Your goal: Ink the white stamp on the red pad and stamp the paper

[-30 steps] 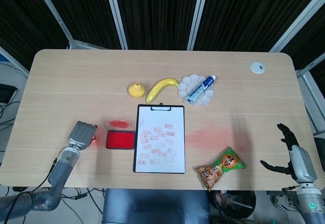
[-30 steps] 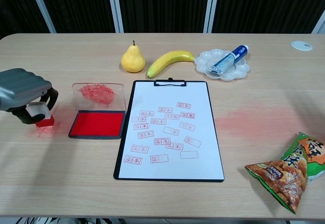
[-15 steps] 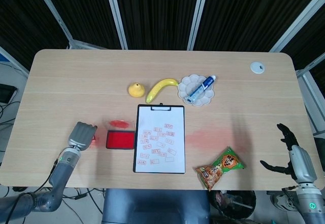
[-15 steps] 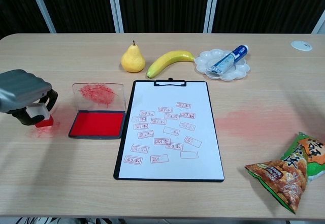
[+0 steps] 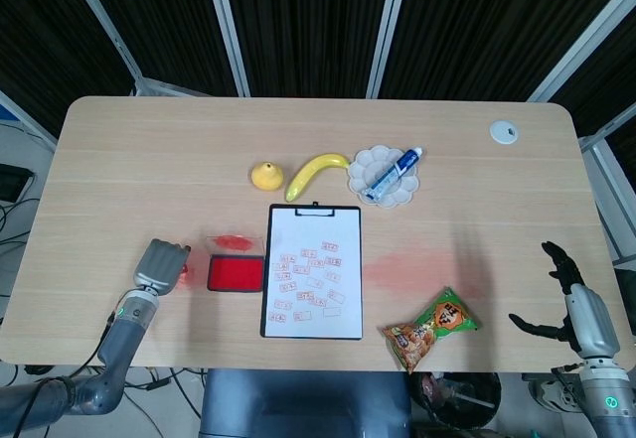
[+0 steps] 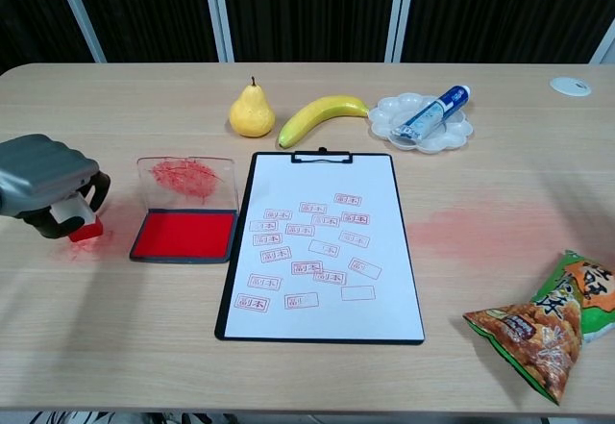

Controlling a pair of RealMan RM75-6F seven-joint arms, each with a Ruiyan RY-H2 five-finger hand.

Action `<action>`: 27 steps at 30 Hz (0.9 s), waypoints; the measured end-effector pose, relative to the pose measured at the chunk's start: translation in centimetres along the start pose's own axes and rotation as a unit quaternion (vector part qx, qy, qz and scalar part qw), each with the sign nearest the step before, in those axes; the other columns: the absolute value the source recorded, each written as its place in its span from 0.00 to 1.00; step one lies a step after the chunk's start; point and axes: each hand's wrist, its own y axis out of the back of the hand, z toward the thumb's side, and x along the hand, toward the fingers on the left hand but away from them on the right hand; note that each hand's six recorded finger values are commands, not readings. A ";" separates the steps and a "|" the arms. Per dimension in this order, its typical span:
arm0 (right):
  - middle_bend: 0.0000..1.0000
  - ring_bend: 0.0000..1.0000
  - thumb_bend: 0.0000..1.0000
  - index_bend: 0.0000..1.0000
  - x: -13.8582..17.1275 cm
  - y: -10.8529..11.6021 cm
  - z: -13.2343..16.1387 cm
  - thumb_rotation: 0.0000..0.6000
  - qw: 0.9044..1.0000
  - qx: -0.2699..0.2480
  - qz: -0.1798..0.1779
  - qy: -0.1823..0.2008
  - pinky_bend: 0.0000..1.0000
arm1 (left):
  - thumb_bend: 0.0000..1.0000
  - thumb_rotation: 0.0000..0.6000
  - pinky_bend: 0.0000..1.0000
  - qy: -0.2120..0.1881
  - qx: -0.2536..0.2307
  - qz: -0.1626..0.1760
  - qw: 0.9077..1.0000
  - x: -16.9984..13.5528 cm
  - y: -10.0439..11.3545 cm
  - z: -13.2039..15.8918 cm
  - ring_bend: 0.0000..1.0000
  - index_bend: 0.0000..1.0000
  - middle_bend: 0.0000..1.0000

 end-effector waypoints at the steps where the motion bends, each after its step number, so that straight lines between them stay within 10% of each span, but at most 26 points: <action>1: 0.00 0.00 0.12 0.02 0.0 0.0 0.0 1.00 1.000 0.000 0.000 0.000 0.22 | 0.43 1.00 1.00 0.000 0.000 0.000 1.000 0.0 0.0 0.0 0.87 0.41 0.47; 16: 0.00 0.00 0.12 0.02 0.0 0.0 0.1 1.00 1.000 0.000 0.001 0.001 0.22 | 0.39 1.00 1.00 0.002 0.001 0.002 1.000 -0.1 0.2 -0.1 0.87 0.38 0.41; 27: 0.00 0.00 0.12 0.02 0.0 0.0 0.1 1.00 1.000 0.000 0.000 0.002 0.22 | 0.11 1.00 1.00 0.001 -0.004 0.004 1.000 -0.3 0.4 0.0 0.87 0.31 0.36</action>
